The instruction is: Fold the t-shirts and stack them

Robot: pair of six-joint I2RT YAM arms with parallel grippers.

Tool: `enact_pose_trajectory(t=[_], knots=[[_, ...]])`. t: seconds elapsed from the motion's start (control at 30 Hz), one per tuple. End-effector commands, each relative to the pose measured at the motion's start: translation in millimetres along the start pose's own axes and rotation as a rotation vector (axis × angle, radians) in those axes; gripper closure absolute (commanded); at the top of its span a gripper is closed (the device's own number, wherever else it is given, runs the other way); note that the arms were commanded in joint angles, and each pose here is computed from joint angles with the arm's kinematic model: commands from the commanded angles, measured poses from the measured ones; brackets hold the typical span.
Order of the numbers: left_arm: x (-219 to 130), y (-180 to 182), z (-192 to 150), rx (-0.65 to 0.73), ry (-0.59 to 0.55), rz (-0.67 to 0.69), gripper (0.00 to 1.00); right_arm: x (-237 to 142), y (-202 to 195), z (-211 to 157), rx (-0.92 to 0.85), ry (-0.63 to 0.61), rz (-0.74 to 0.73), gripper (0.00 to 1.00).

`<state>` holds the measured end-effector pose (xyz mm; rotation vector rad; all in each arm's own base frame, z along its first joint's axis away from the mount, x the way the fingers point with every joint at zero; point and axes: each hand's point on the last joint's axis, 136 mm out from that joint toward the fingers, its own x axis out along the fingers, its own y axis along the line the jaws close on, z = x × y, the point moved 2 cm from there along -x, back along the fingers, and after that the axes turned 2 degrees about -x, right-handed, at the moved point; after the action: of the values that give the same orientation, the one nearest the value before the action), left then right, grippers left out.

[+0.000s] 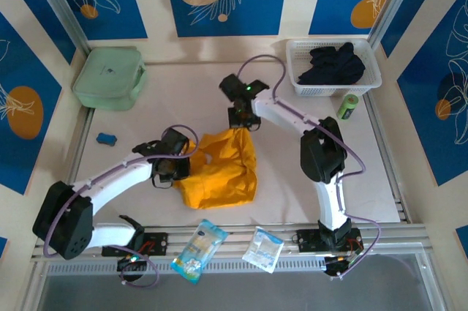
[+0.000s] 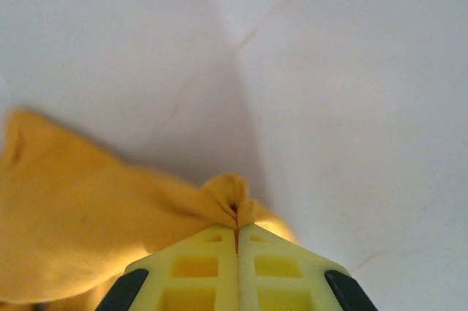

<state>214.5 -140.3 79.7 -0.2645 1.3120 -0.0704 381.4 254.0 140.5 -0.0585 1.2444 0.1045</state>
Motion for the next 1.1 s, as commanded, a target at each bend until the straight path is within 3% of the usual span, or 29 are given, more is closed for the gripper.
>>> enact_pose_trajectory(t=[0.0, 0.23, 0.27, 0.33, 0.37, 0.4, 0.5, 0.6, 0.77, 0.9, 1.07], knots=[[-3, 8, -16, -0.02, 0.047, 0.006, 1.0, -13, -31, 39, 0.025, -0.077, -0.02, 1.0], [-1, -6, -32, -0.022, 0.093, -0.077, 0.99, 17, -76, 85, 0.178, -0.089, -0.051, 1.0], [1, -11, -35, -0.016, 0.101, -0.1, 0.87, 22, -80, 88, 0.198, -0.081, -0.055, 0.98], [1, -25, -40, 0.005, 0.112, -0.152, 0.46, 30, -82, 91, 0.221, -0.058, -0.042, 0.68], [0, -31, -42, 0.017, 0.113, -0.173, 0.32, 30, -81, 91, 0.227, -0.052, -0.03, 0.53], [-3, -36, -43, 0.031, 0.111, -0.184, 0.23, 27, -78, 90, 0.226, -0.053, -0.018, 0.43], [-24, -37, -35, 0.067, 0.064, -0.163, 0.02, 12, -63, 81, 0.192, -0.076, 0.012, 0.3], [-57, -18, -15, 0.089, -0.031, -0.033, 0.0, -7, -51, 58, 0.157, -0.084, 0.03, 0.3], [-89, 22, 19, 0.007, -0.119, 0.122, 0.0, -19, -36, -12, 0.126, -0.032, 0.043, 0.39], [-59, 40, 27, -0.106, -0.049, 0.09, 0.04, -17, -33, -69, 0.137, 0.033, 0.028, 0.48], [-13, 43, 39, -0.21, -0.029, -0.014, 0.11, 2, -24, -103, 0.149, 0.093, 0.033, 0.54]])
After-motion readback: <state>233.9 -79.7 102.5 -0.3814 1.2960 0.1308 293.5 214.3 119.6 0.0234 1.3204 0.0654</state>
